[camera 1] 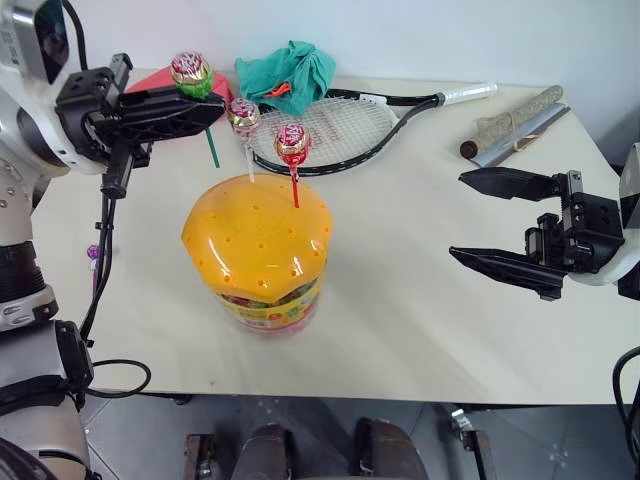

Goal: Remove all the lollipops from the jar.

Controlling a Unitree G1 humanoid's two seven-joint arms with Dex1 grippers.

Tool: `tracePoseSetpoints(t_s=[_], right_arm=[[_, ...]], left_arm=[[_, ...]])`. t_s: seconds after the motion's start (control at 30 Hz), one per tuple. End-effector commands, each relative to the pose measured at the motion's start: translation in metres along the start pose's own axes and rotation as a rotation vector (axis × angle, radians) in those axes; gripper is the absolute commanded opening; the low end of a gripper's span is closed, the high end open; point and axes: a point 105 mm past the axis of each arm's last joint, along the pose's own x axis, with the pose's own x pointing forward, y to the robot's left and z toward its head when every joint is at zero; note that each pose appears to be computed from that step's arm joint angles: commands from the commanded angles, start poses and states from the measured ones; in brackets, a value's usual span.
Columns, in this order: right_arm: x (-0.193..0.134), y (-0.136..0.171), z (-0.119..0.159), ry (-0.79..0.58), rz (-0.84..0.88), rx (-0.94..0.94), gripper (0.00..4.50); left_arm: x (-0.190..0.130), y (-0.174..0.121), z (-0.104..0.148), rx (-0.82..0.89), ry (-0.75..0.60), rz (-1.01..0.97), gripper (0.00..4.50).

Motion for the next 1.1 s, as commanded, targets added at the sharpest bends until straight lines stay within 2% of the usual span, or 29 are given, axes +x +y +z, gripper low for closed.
tracePoseSetpoints(t_s=[0.03, 0.23, 0.3, 0.37, 0.43, 0.53, 0.63, 0.83, 1.03, 1.1], right_arm=[[-0.001, -0.001, 0.011, -0.005, 0.004, -0.058, 4.5], [0.003, -0.005, 0.01, -0.006, 0.019, -0.058, 4.5], [0.004, -0.006, 0.01, -0.006, 0.026, -0.058, 4.5], [0.005, -0.007, 0.009, -0.005, 0.034, -0.059, 4.5], [0.006, -0.008, 0.009, -0.007, 0.04, -0.06, 4.5], [0.008, -0.01, 0.009, -0.011, 0.051, -0.061, 4.5], [0.01, -0.01, 0.008, -0.022, 0.06, -0.064, 4.5], [0.012, -0.011, 0.007, -0.028, 0.07, -0.063, 4.5], [0.012, -0.011, 0.006, -0.025, 0.072, -0.064, 4.5], [0.011, -0.011, 0.006, -0.025, 0.072, -0.065, 4.5]], left_arm=[[-0.022, 0.026, 0.022, 0.096, 0.036, 0.29, 0.03], [-0.062, 0.063, 0.006, 0.031, 0.192, 0.691, 0.03], [-0.079, 0.075, -0.011, -0.044, 0.3, 0.848, 0.03], [-0.098, 0.083, -0.041, -0.167, 0.473, 0.997, 0.03], [-0.109, 0.087, -0.061, -0.27, 0.549, 1.082, 0.03], [-0.121, 0.083, -0.09, -0.427, 0.694, 1.143, 0.03], [-0.135, 0.075, -0.117, -0.512, 0.857, 1.174, 0.03], [-0.154, 0.061, -0.156, -0.646, 1.035, 1.231, 0.03], [-0.168, 0.05, -0.167, -0.708, 1.112, 1.254, 0.03], [-0.167, 0.052, -0.164, -0.713, 1.09, 1.256, 0.56]])
